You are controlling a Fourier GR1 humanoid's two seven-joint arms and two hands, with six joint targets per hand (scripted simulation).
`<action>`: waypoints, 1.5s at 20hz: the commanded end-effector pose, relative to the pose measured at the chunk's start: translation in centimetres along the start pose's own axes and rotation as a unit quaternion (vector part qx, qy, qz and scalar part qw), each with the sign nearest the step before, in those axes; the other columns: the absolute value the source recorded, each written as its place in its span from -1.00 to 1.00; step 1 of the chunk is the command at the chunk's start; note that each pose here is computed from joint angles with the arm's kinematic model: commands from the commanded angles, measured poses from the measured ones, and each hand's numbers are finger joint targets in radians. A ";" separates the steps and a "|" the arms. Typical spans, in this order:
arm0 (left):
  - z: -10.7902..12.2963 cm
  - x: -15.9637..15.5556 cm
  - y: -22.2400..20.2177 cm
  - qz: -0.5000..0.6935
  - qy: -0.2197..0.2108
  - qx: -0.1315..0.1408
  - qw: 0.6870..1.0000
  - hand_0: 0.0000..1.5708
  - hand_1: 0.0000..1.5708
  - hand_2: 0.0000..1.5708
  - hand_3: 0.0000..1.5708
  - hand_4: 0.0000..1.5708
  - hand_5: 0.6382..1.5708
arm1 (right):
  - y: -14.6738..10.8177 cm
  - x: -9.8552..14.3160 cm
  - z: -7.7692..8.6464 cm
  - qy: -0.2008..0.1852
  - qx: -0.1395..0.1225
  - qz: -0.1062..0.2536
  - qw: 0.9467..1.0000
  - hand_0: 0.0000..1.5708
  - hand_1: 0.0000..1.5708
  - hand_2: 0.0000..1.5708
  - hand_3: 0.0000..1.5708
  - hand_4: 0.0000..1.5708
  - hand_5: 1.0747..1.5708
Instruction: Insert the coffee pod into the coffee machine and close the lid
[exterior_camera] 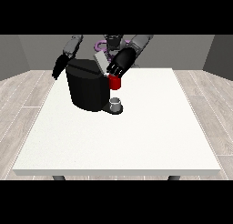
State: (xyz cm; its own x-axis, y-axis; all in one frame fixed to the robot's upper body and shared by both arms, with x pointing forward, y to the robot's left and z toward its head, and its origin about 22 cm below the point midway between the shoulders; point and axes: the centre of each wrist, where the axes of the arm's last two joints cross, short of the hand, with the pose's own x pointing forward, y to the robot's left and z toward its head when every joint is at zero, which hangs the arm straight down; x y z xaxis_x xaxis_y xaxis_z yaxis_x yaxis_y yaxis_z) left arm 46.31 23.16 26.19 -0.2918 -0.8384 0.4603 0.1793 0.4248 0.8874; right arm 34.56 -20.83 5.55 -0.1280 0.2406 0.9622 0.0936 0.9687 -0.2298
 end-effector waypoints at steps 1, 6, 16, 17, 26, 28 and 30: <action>-0.7 1.4 -0.7 -0.002 0.000 -0.017 1.000 0.52 0.52 0.59 0.53 -0.46 1.00 | -0.1 -1.5 0.6 0.007 0.000 -0.006 1.000 -1.00 -1.00 -1.00 -1.00 -0.85 1.00; 0.0 0.2 0.8 -0.004 0.006 -0.007 1.000 0.53 0.53 0.60 0.52 -0.48 1.00 | -0.3 -1.3 0.5 0.017 -0.002 0.000 1.000 -1.00 -1.00 -1.00 -1.00 -1.00 1.00; 1.0 0.5 3.9 -0.023 -0.021 0.036 0.999 0.53 0.53 0.55 0.50 -0.54 1.00 | -1.0 -0.5 -0.3 -0.015 -0.013 -0.005 1.000 -1.00 -1.00 -1.00 -1.00 -1.00 1.00; 0.0 1.5 1.7 -0.025 -0.022 0.046 0.998 0.51 0.51 0.54 0.49 -0.54 1.00 | -1.8 -0.2 -1.1 -0.002 -0.019 -0.008 1.000 -1.00 -1.00 -1.00 -1.00 -0.82 1.00; 0.8 0.9 3.4 -0.105 -0.005 0.057 0.993 0.49 0.49 0.52 0.36 -1.00 1.00 | 0.1 -0.3 -0.2 -0.018 -0.005 -0.004 1.000 -1.00 -1.00 -1.00 -1.00 -1.00 1.00; 1.2 -1.9 1.8 -0.111 0.004 0.045 0.993 0.48 0.48 0.50 0.34 -1.00 1.00 | -0.8 0.3 -0.1 -0.020 -0.003 -0.001 1.000 -1.00 -1.00 -1.00 -1.00 -1.00 1.00; 1.0 -1.3 2.4 -0.094 0.003 0.049 0.994 0.45 0.45 0.46 0.27 -1.00 1.00 | -0.7 1.8 -1.0 -0.014 -0.004 -0.011 1.000 -1.00 -1.00 -1.00 -1.00 -1.00 1.00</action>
State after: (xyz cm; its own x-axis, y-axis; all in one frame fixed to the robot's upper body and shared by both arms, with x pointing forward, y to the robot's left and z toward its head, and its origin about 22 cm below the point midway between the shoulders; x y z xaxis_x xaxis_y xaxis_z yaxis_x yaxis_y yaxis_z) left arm 46.07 25.08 28.29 -0.3264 -0.8986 0.2931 0.0215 0.3030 0.9528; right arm 34.96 -20.95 6.57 -0.1635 0.2280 0.9598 0.1015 0.9716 -0.2136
